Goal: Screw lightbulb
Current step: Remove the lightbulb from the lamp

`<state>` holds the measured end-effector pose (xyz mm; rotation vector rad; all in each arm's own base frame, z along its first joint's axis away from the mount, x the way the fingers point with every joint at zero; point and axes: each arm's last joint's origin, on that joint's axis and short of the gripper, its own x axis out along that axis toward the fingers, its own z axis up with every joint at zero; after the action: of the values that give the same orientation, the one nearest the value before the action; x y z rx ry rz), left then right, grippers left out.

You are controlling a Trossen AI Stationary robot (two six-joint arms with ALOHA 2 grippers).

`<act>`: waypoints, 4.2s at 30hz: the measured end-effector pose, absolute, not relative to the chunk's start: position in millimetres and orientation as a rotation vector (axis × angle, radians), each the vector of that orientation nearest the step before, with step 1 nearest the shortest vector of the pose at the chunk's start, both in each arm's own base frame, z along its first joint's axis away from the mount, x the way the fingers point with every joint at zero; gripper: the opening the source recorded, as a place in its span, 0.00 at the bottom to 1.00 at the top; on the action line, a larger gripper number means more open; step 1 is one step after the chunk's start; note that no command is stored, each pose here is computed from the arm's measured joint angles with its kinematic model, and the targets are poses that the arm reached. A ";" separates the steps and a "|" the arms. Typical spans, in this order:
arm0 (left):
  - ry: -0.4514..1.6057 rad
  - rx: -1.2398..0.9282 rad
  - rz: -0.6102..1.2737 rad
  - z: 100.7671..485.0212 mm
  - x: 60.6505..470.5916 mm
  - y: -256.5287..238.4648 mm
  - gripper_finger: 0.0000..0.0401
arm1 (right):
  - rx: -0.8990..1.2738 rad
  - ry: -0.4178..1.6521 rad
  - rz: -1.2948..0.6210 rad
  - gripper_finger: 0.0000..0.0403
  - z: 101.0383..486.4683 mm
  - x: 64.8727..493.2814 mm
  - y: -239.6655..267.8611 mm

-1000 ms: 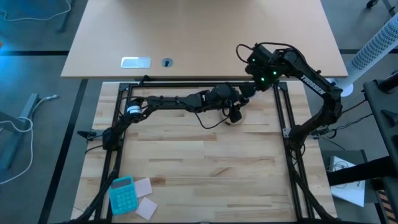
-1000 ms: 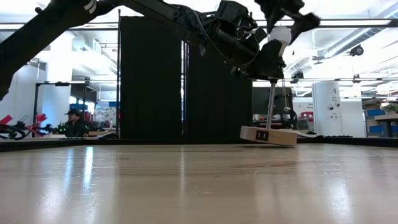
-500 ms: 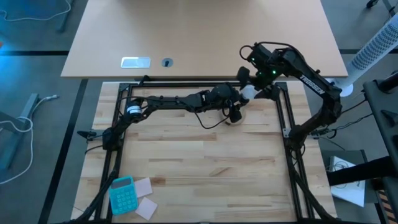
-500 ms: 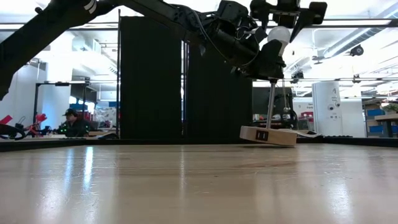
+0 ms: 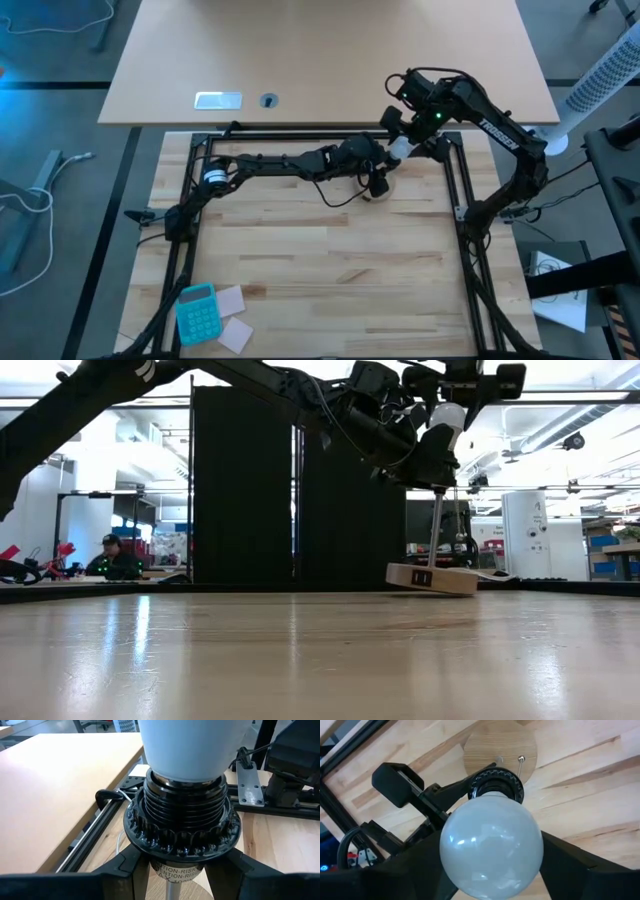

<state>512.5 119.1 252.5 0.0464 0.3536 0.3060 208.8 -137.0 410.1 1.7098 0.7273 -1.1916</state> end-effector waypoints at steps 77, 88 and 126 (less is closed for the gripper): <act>0.342 0.052 0.329 255.5 512.1 118.9 0.36 | -0.063 1.177 -0.031 0.85 420.1 210.6 -130.5; 0.342 0.052 0.330 255.4 511.9 119.5 0.36 | 0.276 1.073 -0.292 0.85 440.6 203.7 -126.3; 0.335 0.053 0.325 255.9 512.8 116.6 0.36 | 1.884 0.618 -1.258 0.85 417.1 204.7 -136.9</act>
<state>512.8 116.6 255.9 0.0527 0.3352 0.3252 204.7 -136.9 417.1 1.8839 0.6182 -1.2577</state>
